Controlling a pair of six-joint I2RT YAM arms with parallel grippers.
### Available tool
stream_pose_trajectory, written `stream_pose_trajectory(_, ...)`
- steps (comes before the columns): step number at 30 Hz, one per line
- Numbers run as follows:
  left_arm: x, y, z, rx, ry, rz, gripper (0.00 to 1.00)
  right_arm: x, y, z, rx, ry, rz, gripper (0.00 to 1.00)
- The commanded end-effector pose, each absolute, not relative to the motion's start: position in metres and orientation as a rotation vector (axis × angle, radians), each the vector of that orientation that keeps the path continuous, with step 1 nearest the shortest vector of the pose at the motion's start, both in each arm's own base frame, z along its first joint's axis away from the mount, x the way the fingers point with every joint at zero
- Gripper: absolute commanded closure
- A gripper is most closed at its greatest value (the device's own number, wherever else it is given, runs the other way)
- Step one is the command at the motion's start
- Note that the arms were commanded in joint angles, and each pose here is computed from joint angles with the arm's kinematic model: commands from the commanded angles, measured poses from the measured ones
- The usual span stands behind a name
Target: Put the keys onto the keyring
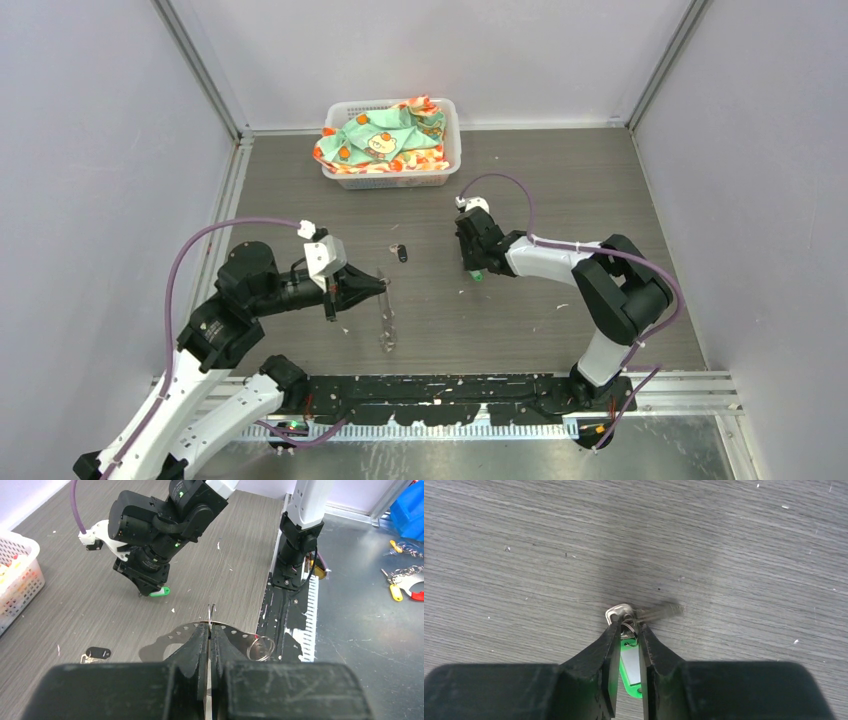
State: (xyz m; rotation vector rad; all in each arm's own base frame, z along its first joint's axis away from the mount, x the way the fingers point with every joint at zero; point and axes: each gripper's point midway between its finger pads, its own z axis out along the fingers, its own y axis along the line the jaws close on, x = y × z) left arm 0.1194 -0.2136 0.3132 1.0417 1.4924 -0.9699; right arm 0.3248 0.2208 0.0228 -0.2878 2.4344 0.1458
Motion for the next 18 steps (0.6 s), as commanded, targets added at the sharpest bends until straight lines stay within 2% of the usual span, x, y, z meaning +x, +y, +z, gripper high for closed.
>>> stream_pose_trajectory(1, 0.117, -0.213, 0.341, 1.045, 1.394, -0.959, 1.0, 0.331, 0.227, 0.039, -0.279, 2.397, 0.188, 0.78)
stream_pose_trajectory(4, 0.118, -0.213, 0.34, 1.046, 1.396, -0.953, 1.0, 0.327, 0.232, 0.044, -0.296, 2.394, 0.239, 0.76)
stream_pose_trajectory(7, 0.118, -0.212, 0.341, 1.047, 1.396, -0.946, 1.0, 0.323, 0.237, 0.044, -0.309, 2.409, 0.278, 0.67)
stream_pose_trajectory(9, 0.118, -0.212, 0.341, 1.052, 1.393, -0.943, 1.0, 0.321, 0.239, 0.044, -0.31, 2.419, 0.293, 0.65)
stream_pose_trajectory(15, 0.118, -0.211, 0.341, 1.057, 1.392, -0.934, 1.0, 0.321, 0.237, 0.049, -0.275, 2.413, 0.29, 0.75)
stream_pose_trajectory(18, 0.118, -0.211, 0.341, 1.061, 1.387, -0.929, 1.0, 0.32, 0.237, 0.051, -0.257, 2.418, 0.298, 0.75)
